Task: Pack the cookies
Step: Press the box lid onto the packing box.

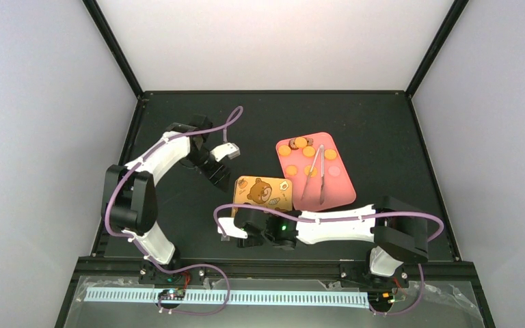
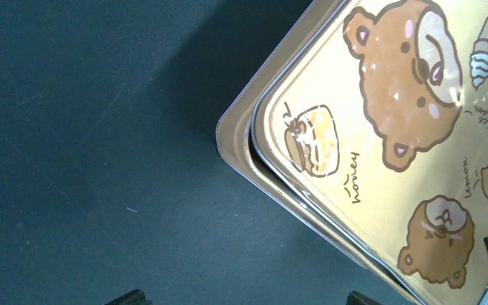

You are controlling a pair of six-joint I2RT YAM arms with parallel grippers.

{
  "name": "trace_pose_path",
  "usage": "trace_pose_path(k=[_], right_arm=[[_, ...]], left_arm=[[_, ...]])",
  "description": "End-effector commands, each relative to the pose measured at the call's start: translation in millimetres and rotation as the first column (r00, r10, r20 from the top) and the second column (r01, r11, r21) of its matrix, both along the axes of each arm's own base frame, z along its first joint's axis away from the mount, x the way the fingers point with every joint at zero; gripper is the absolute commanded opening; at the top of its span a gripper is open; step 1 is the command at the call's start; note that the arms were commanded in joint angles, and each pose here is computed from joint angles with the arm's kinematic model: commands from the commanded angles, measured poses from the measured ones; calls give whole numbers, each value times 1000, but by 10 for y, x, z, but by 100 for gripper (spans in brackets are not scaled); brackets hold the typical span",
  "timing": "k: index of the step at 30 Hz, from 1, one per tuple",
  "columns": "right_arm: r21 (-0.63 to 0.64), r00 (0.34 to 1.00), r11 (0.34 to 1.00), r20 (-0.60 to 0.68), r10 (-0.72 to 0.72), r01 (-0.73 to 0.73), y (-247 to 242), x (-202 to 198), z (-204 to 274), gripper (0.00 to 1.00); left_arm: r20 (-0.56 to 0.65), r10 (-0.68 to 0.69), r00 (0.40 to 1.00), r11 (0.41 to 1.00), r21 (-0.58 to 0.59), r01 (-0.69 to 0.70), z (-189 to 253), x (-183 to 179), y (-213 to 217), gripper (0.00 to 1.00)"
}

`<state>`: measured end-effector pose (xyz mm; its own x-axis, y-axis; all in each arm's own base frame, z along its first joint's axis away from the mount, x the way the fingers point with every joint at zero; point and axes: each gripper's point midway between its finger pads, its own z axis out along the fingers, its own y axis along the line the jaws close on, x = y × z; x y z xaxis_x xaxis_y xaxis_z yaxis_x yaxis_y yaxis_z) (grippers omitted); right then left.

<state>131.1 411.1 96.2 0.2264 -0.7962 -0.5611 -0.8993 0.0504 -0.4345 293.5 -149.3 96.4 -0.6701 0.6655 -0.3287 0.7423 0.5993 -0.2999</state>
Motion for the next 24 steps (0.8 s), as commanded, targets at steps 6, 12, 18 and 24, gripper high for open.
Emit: trace_pose_path(k=[6, 12, 18, 24], right_arm=[[142, 993, 988, -111, -41, 56, 90, 37, 508, 75], [354, 907, 860, -341, -247, 367, -375, 472, 1048, 87], [255, 607, 604, -619, -499, 756, -1271, 880, 772, 98], [132, 433, 518, -737, -519, 845, -1554, 786, 294, 99]], left_arm=[[-13, -23, 1000, 993, -112, 22, 170, -90, -225, 83], [-58, 18, 998, 988, -154, -27, 110, -75, -357, 83], [-115, 21, 993, 979, -197, -43, 60, -167, -461, 83], [-161, 16, 987, 982, -182, -46, -67, -298, -476, 80]])
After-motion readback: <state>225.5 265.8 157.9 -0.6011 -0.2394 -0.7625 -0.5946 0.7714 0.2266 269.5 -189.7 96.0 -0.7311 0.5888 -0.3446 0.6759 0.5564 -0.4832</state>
